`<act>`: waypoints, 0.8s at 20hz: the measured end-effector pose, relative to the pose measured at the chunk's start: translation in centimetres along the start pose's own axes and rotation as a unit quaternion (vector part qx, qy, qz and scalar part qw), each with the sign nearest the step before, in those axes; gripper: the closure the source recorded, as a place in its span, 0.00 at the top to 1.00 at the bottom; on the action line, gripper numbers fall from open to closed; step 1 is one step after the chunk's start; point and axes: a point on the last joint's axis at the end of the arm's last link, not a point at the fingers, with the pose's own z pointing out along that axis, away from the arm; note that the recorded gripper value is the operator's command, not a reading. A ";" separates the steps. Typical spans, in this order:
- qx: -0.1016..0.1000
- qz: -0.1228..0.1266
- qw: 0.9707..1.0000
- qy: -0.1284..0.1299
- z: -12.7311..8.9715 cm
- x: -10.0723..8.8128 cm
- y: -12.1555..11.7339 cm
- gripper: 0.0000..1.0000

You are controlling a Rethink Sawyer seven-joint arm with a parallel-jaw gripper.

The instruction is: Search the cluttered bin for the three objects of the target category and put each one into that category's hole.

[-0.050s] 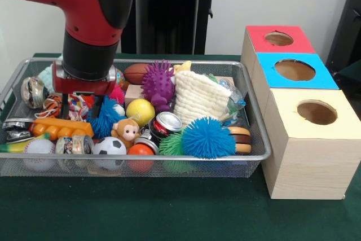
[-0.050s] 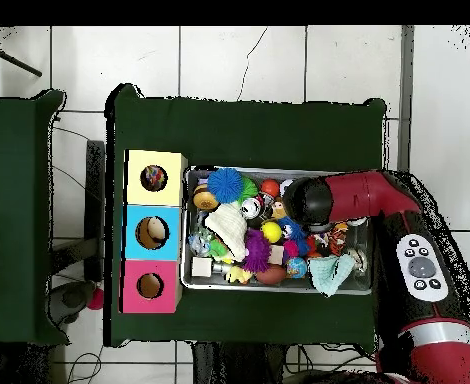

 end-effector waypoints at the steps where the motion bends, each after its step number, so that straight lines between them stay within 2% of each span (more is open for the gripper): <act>1: -0.001 -0.001 1.000 0.001 0.1 0.1 0.2 1.00; 16: -0.018 -0.011 1.000 0.022 1.4 2.3 1.7 1.00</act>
